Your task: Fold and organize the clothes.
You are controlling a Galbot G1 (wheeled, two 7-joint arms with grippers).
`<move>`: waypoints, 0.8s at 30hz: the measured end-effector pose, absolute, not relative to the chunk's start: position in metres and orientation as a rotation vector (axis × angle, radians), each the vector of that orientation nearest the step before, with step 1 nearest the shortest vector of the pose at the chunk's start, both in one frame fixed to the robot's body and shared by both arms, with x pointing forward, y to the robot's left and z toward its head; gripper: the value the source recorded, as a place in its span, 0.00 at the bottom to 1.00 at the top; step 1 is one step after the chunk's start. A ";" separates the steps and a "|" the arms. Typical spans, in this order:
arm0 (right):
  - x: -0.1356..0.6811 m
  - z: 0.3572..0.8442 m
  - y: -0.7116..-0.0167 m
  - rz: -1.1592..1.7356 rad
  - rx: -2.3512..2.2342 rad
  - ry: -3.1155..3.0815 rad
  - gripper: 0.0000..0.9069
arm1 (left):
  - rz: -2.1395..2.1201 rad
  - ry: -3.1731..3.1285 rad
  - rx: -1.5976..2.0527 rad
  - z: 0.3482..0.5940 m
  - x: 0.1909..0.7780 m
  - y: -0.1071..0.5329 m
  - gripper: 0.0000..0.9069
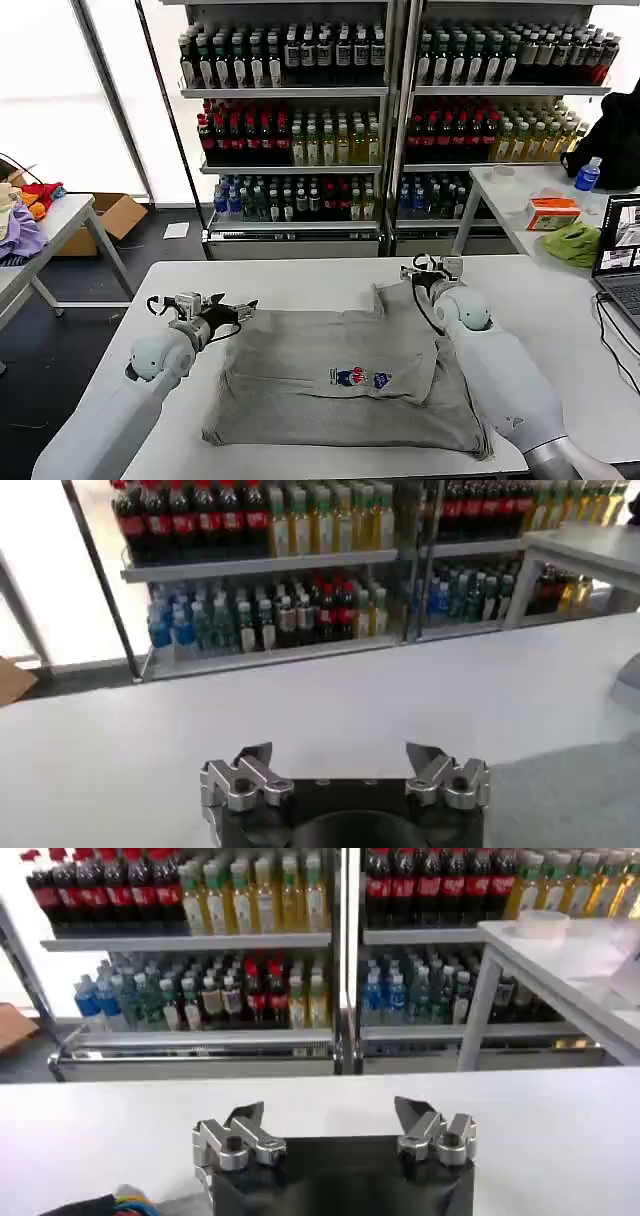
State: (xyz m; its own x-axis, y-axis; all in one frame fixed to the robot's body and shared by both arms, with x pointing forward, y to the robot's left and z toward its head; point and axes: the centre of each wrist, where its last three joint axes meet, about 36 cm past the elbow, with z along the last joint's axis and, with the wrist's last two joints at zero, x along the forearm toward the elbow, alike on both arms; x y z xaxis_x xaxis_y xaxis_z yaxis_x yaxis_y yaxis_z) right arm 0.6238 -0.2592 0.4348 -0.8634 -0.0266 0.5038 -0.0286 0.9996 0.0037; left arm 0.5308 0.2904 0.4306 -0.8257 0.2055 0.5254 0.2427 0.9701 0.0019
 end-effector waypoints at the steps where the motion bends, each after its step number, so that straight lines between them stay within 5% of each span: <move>1: 0.624 0.434 -0.259 0.007 0.038 -2.609 1.00 | -0.092 -2.569 -0.315 0.430 0.531 0.291 1.00; 17: 0.617 0.412 -0.251 0.038 0.045 -2.551 1.00 | -0.081 -2.527 -0.303 0.412 0.530 0.292 1.00; 22: 0.616 0.407 -0.248 0.042 0.043 -2.542 1.00 | -0.078 -2.517 -0.301 0.408 0.529 0.291 0.18; 24: 0.614 0.405 -0.247 0.044 0.044 -2.539 0.88 | -0.082 -2.509 -0.301 0.404 0.528 0.289 0.03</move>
